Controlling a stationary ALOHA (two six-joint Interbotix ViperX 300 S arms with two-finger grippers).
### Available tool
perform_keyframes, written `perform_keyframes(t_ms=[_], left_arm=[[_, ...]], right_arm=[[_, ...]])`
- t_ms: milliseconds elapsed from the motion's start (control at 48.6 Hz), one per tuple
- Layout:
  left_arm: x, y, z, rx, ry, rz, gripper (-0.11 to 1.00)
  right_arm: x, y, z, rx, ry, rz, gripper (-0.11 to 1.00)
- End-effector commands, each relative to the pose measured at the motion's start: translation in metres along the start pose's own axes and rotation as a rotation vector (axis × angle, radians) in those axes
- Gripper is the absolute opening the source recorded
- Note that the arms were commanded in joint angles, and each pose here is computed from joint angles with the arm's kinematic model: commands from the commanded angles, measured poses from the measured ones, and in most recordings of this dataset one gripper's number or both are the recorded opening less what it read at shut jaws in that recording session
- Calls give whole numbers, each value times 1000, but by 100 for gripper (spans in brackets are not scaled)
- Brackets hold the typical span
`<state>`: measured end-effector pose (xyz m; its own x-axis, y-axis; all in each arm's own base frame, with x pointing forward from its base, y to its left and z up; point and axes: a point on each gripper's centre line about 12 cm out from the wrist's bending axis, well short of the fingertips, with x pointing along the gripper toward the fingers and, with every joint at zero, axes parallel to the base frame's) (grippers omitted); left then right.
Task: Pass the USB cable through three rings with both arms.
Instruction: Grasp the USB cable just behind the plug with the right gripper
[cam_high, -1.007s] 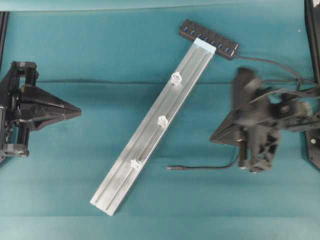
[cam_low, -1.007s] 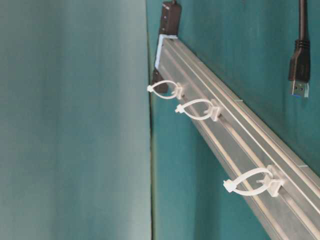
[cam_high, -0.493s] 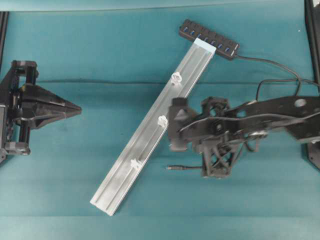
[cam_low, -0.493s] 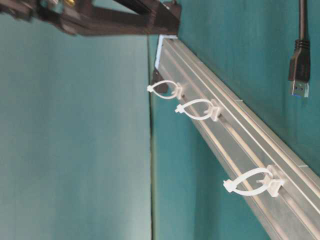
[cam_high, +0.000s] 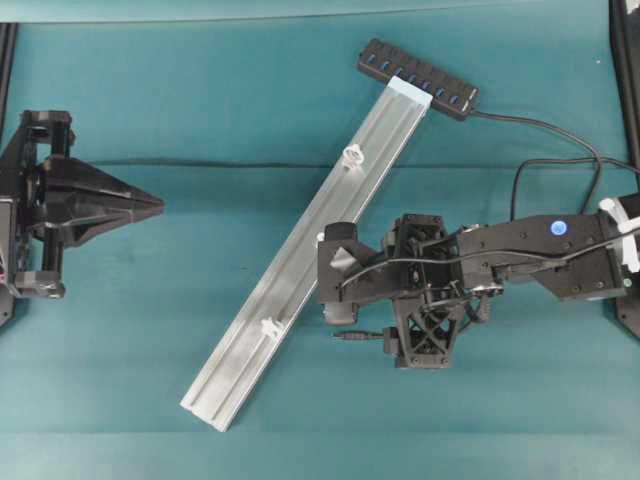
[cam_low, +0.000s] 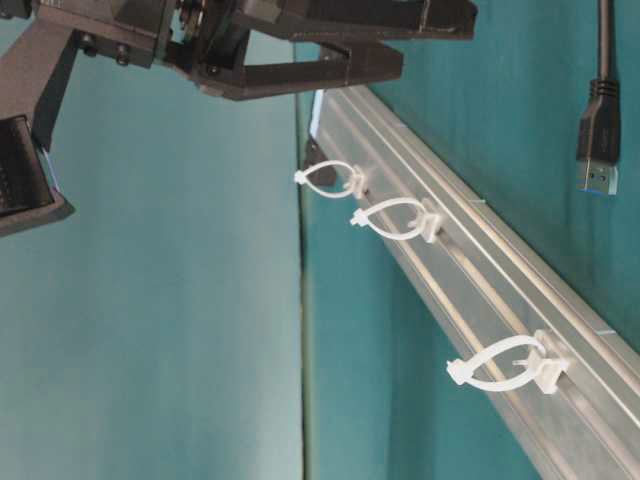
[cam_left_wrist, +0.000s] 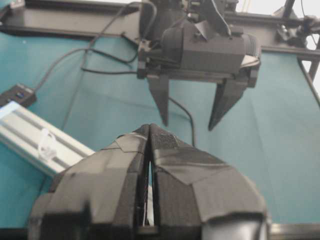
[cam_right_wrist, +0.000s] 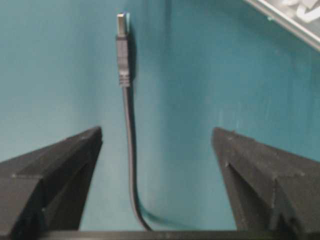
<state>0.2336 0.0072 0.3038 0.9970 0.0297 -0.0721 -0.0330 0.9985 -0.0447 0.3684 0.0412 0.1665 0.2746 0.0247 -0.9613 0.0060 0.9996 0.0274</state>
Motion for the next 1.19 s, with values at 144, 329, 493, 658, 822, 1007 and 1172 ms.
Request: perform_keyframes(t_ms=[144, 329, 493, 658, 822, 1007, 1172], left_arm=[[-2, -1, 12, 3, -38, -4, 0], [-2, 0, 11, 1, -35, 1, 0], [-2, 1, 9, 3, -32, 3, 0], [-3, 1, 10, 4, -37, 2, 0], [-3, 0, 9, 8, -34, 1, 0], [-3, 0, 6, 8, -26, 1, 0], [-3, 1, 6, 6, -29, 3, 0]], right_arm=[[13, 4, 2, -9, -3, 3, 85], [27, 16, 3, -35, -29, 18, 85], [39, 27, -2, -55, -20, 28, 85], [56, 26, -13, -55, -8, 26, 85], [64, 22, -16, -47, -15, 25, 85], [67, 17, -16, -36, -14, 21, 85], [74, 16, -18, -33, 5, 17, 85]])
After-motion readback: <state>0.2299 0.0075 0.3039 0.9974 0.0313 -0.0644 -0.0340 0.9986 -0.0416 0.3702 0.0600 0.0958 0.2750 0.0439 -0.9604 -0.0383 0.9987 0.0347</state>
